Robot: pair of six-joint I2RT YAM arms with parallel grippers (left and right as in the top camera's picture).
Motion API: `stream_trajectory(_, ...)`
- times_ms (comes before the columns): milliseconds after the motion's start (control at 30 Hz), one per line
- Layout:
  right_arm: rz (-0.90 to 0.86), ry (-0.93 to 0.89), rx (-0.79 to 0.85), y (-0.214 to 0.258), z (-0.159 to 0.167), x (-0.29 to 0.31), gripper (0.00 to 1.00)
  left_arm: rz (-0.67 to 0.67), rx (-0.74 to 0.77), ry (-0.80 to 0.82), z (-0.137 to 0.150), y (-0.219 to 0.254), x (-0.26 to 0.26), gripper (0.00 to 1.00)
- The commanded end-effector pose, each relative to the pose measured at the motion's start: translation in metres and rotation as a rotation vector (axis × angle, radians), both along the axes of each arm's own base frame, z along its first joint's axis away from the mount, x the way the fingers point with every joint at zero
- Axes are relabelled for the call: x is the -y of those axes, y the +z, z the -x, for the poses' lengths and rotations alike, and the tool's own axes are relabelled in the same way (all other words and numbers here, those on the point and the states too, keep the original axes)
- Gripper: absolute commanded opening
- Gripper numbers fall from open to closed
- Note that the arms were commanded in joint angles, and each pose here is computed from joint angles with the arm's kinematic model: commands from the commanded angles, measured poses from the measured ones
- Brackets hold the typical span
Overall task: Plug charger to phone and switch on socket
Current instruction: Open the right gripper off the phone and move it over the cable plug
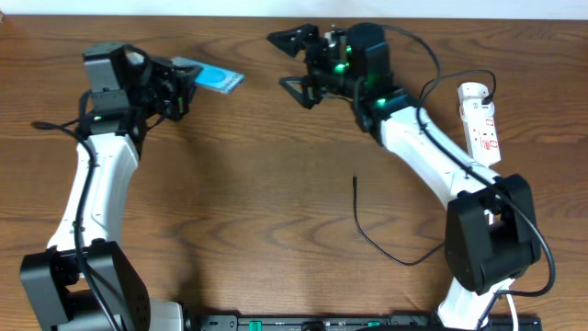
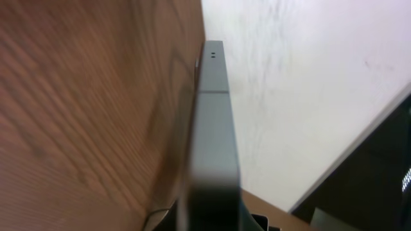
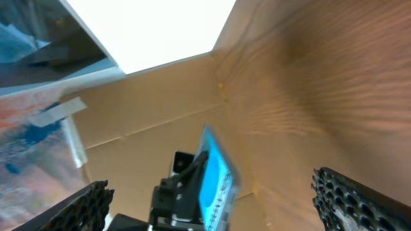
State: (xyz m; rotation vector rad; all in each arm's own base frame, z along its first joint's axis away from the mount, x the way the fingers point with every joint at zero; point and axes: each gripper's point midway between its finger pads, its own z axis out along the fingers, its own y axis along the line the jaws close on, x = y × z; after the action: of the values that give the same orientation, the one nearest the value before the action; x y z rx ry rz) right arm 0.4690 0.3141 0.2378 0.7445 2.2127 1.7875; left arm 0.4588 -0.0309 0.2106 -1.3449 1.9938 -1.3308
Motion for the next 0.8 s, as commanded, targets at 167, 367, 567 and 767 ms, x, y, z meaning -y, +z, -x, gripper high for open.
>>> stream_trajectory(167,0.297,0.071,0.096,-0.047,0.000,0.053,0.99,-0.067,0.017,-0.017,0.003,-0.002,-0.014,0.07)
stream_trajectory(367,0.623,0.077,-0.054,-0.111,0.025,0.106,0.99,-0.063,0.031,-0.059,0.006,-0.001,-0.008,0.07)
stream_trajectory(567,0.953,0.106,-0.170,-0.137,0.065,0.160,0.99,-0.065,0.017,-0.122,0.015,-0.006,0.000,0.07)
stream_trajectory(767,1.098,0.204,-0.259,-0.148,0.098,0.184,0.97,-0.105,-0.038,-0.188,0.032,-0.022,0.005,0.07)
